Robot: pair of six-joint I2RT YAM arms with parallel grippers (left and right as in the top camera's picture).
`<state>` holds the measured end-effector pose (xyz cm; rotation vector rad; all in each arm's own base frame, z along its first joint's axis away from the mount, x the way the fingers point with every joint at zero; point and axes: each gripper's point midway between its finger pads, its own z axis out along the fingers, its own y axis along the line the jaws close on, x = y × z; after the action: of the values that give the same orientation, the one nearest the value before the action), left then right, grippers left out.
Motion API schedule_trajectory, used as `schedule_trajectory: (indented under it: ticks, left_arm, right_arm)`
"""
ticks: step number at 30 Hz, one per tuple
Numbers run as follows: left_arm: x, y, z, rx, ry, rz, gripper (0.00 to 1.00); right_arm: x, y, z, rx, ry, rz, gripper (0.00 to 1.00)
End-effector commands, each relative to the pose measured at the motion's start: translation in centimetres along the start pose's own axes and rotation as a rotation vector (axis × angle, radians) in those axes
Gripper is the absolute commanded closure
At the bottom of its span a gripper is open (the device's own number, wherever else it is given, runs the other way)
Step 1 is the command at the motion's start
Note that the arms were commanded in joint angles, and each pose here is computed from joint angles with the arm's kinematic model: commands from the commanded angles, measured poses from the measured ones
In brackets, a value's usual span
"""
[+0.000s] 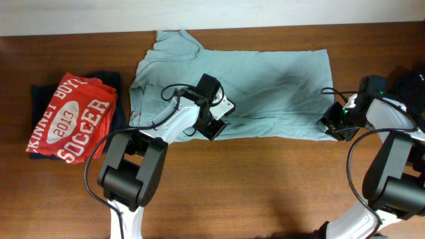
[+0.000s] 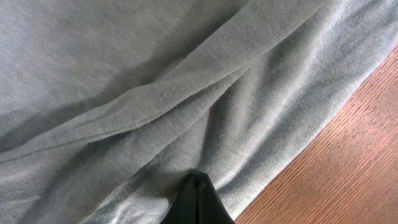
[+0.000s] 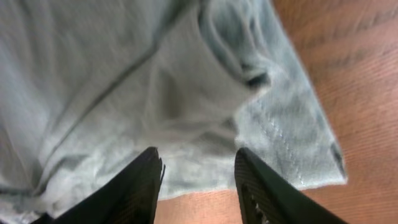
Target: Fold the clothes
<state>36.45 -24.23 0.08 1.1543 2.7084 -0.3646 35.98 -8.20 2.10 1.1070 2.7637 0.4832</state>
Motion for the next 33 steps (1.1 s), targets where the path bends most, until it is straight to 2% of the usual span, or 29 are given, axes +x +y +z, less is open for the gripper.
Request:
schedule_trajectory:
  ticks: [1,7,23,29,33]
  left_arm:
    - [1.5,1.2,0.9,-0.060,0.050,-0.016,0.99]
    - [1.6,1.2,0.9,-0.059,0.053,-0.017,0.99]
    - [1.6,1.2,0.9,-0.059,0.053,-0.017,0.99]
    - [1.7,1.2,0.9,-0.058,0.057,-0.018,0.99]
    - [1.8,1.1,0.9,-0.056,0.061,-0.019,0.99]
  right_arm:
    - [-0.8,-0.2,0.0,0.013,-0.039,-0.020,0.58]
    - [-1.5,-0.1,0.6,0.005,-0.057,-0.019,0.63]
    - [-0.8,-0.9,2.0,0.005,-0.054,-0.017,0.64]
    - [-1.1,-0.6,1.9,-0.007,-0.064,-0.006,0.79]
    - [-1.4,-0.4,1.7,-0.015,-0.072,-0.009,0.85]
